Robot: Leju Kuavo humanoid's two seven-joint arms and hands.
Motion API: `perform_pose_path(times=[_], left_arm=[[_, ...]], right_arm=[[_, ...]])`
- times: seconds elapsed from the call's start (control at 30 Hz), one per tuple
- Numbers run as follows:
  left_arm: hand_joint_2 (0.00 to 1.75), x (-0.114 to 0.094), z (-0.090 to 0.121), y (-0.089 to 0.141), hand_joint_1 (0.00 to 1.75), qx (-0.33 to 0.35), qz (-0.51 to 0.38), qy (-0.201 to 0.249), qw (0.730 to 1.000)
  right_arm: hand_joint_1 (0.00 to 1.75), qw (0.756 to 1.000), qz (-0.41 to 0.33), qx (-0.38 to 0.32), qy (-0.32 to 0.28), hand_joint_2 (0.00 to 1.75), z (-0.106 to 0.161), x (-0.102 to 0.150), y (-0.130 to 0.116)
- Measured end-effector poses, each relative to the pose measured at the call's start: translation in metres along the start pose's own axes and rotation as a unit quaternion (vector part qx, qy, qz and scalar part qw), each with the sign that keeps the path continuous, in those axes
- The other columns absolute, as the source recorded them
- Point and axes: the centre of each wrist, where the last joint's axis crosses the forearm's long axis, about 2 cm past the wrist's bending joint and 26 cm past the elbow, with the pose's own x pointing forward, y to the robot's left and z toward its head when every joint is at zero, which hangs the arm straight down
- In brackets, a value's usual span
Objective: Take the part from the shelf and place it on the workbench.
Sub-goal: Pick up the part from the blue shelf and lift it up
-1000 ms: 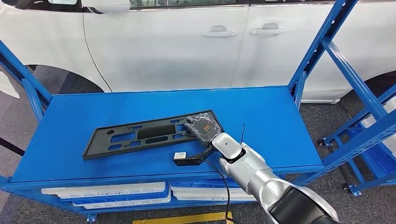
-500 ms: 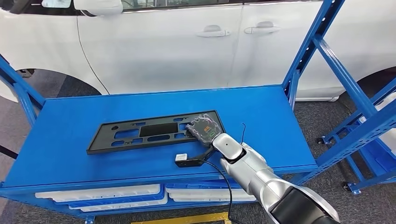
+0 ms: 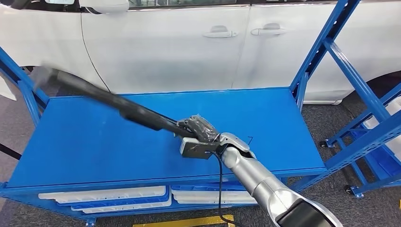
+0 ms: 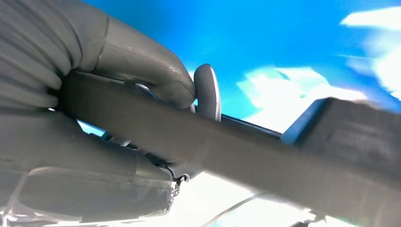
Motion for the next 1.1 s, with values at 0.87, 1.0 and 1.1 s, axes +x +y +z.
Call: perform_pose_path(times=[0.87,1.0,1.1], left_arm=[[1.75,-0.006,0.001,-0.003,0.00,0.010,0.010,-0.001,1.000],[1.75,-0.008,0.001,-0.004,0.00,0.018,0.015,-0.006,1.000],[1.75,-0.008,0.001,-0.004,0.00,0.019,0.015,-0.007,1.000]], right_arm=[[1.75,0.928,-0.299,-0.079,-0.208,1.75,0.009,0.067,-0.043],[1.75,0.890,-0.384,-0.063,-0.238,1.75,0.018,0.072,-0.042],[1.75,0.889,-0.386,-0.063,-0.240,1.75,0.018,0.073,-0.042]])
